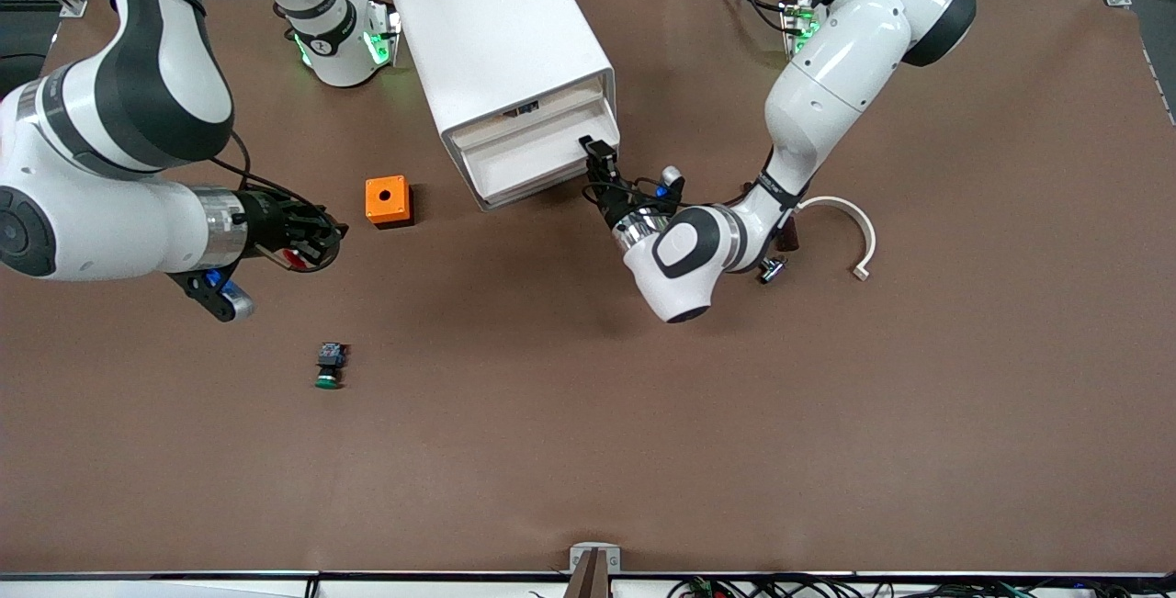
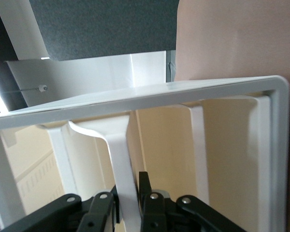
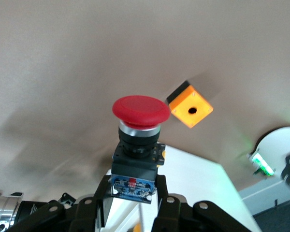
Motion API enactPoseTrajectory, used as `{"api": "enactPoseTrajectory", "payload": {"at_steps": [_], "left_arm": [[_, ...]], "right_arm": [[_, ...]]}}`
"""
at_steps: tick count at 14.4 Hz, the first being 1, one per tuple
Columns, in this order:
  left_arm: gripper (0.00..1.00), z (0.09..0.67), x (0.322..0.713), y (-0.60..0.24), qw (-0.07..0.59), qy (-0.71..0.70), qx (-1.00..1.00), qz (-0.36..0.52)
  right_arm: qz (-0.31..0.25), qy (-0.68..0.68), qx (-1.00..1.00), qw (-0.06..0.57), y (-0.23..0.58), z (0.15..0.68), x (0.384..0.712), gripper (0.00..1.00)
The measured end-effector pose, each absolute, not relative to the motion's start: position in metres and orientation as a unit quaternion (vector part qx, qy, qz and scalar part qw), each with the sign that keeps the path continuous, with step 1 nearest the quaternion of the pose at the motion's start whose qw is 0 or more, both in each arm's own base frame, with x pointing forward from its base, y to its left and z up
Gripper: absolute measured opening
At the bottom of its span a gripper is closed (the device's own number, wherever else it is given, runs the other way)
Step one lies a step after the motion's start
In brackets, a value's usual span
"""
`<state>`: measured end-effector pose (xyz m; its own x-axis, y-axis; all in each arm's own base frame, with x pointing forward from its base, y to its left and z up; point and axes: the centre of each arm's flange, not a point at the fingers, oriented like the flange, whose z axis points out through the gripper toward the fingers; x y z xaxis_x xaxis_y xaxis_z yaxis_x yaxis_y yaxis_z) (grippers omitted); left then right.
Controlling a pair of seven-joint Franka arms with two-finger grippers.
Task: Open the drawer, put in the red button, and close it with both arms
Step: 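Carry the red button into the open drawer and release it with the right gripper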
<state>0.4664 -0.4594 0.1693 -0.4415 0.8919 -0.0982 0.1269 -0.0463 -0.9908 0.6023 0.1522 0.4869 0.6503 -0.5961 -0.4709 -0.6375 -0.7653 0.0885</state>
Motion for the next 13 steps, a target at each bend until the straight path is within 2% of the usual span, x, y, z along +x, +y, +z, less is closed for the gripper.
{"api": "enactPoseTrajectory", "payload": {"at_steps": [8,13], "left_arm": [[0.17,0.171,0.508,-0.422,0.286,-0.635,-0.392,0.602],[0.18,0.172,0.513,-0.418,0.279,-0.639,-0.389,0.602]], "right_arm": [[0.211,0.389,-0.896,0.025,0.258,0.503,0.564,0.40],[0.188,0.417,-0.889,0.031,0.296,0.471,0.538,0.40]]}}
